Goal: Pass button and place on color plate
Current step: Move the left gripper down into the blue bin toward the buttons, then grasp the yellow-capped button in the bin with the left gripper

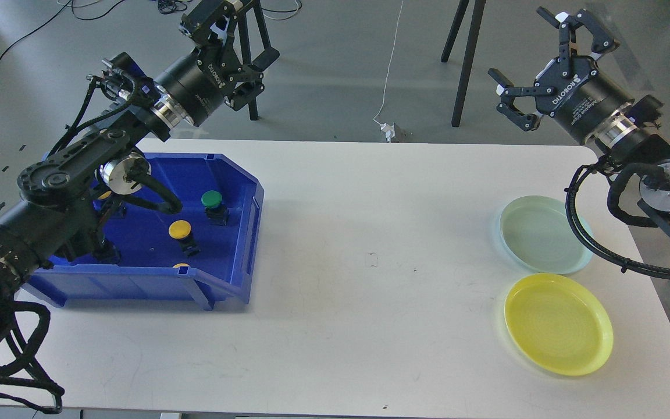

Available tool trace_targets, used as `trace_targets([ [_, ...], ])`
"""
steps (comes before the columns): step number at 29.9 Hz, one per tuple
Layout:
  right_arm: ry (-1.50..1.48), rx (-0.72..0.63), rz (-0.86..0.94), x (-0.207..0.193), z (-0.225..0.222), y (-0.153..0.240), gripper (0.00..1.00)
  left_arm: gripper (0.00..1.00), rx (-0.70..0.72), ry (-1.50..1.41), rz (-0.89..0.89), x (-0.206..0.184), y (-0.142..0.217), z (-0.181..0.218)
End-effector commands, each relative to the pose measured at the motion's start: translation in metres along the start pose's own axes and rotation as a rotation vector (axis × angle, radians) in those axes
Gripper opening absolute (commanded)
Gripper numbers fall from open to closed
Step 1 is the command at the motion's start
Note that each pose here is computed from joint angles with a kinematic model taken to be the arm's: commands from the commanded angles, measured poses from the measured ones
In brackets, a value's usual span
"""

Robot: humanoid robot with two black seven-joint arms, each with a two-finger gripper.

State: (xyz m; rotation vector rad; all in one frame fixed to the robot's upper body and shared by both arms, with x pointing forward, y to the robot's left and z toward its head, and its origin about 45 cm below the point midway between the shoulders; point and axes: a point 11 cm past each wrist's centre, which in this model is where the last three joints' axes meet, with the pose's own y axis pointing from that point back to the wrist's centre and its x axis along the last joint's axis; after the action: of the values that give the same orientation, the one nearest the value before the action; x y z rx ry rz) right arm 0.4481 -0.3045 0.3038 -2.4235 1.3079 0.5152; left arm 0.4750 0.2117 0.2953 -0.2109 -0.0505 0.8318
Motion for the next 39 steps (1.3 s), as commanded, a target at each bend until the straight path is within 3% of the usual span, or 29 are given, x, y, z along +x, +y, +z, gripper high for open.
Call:
trace_targets([
  [1,0.008,0.004,0.004,0.001,-0.004,0.001,0.99,1.0,-0.005,0.001,-0.005,-0.002,-0.003,0.001],
  [12,0.004,0.0,0.007,0.002,-0.002,0.002,0.99,1.0,-0.115,0.09,0.104,0.021,-0.007,0.024],
  [19,0.009,0.001,0.012,0.004,-0.004,0.004,0.99,1.0,-0.272,0.226,0.061,-0.005,-0.024,0.05],
  [24,0.007,0.003,0.012,0.004,-0.004,0.004,0.99,1.0,-0.317,0.165,-0.032,-0.015,-0.01,0.085],
  [29,0.007,0.003,0.02,0.007,-0.004,0.008,0.99,1.0,-0.11,-0.107,-0.142,-0.007,0.026,0.098],
  [39,-0.016,-0.011,0.038,0.012,0.01,0.014,0.99,0.98,0.435,-0.849,-0.352,0.015,0.108,0.052],
])
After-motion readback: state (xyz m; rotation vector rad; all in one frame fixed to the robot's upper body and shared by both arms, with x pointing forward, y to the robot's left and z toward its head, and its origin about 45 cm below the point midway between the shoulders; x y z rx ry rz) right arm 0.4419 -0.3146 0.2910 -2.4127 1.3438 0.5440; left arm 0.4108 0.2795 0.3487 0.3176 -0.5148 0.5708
